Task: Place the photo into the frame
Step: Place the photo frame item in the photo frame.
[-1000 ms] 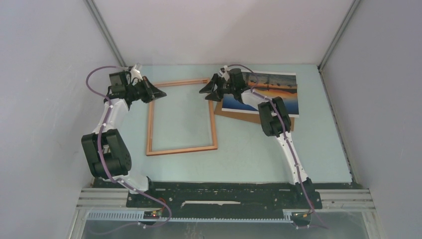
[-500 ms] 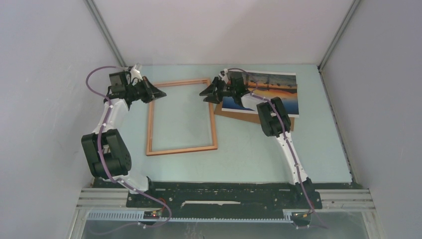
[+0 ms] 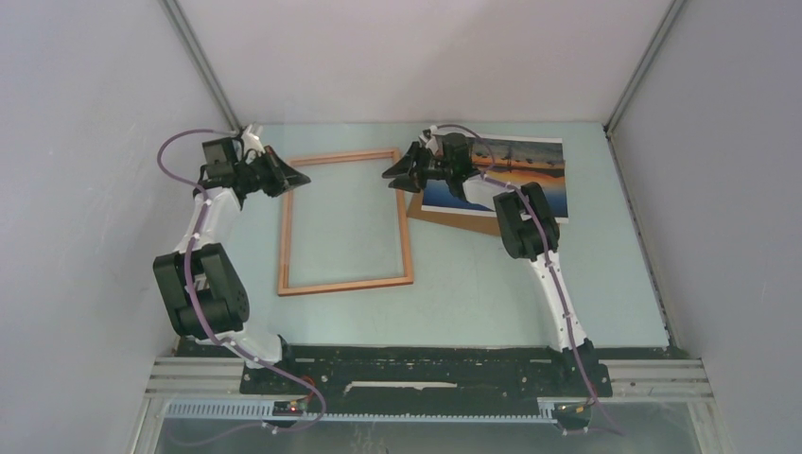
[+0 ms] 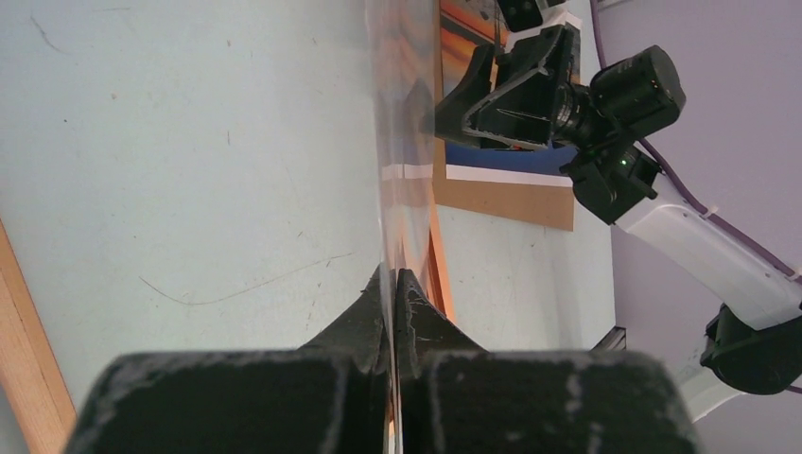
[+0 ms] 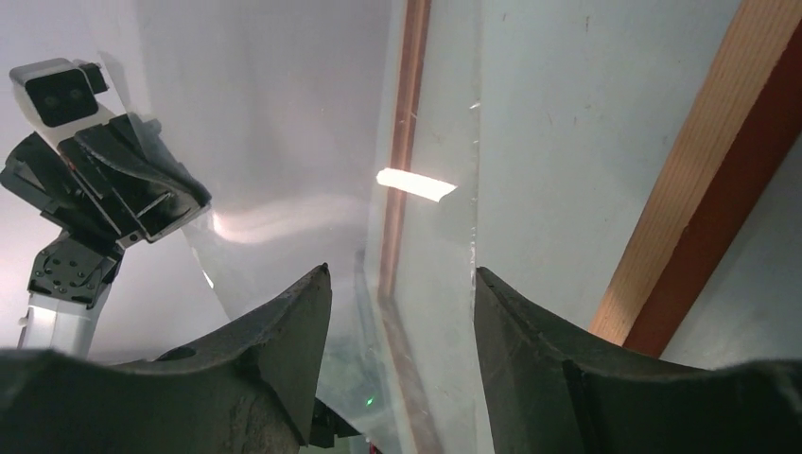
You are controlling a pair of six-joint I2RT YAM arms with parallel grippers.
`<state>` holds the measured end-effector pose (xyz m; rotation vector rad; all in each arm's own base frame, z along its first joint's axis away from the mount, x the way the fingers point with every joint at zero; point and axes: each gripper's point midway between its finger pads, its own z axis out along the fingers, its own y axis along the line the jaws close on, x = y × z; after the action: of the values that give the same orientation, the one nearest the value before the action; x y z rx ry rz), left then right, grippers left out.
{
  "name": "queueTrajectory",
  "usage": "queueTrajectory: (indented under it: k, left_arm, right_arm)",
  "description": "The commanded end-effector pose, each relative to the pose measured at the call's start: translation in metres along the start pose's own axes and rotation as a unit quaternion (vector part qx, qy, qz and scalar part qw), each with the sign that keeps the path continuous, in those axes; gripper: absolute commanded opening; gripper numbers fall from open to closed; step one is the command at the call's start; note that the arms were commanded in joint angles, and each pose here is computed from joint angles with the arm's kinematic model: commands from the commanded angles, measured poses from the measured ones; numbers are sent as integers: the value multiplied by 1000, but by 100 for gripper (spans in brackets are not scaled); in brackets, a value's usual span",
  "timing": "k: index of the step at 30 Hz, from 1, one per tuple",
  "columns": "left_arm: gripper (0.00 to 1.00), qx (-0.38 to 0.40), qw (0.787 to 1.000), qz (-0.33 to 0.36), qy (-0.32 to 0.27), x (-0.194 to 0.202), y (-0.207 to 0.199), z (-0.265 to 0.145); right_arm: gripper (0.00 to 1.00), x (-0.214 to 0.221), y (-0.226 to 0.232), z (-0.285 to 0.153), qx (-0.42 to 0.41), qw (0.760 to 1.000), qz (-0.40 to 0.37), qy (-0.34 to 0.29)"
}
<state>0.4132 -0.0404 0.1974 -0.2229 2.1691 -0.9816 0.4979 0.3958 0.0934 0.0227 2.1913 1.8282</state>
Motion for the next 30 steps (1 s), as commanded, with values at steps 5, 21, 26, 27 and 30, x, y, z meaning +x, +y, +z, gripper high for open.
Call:
queueTrajectory:
  k: [5, 21, 26, 27, 30]
  left_arm:
    - [0, 2, 1000, -20, 6, 5, 4, 4]
    - [0, -9, 999, -52, 7, 4, 11, 10]
    - [0, -21, 998, -54, -5, -5, 11, 3]
    - [0, -22, 998, -54, -8, -7, 10, 1]
    - [0, -25, 998, -55, -12, -10, 7, -2]
  right_arm:
    - [63, -3, 81, -15, -57, 995, -80, -4]
    - [63, -7, 103, -19, -54, 994, -95, -6]
    - [63, -5, 121, -21, -54, 992, -110, -9]
    - [63, -6, 123, -21, -53, 993, -110, -9]
    - [63, -4, 122, -22, -49, 993, -105, -7]
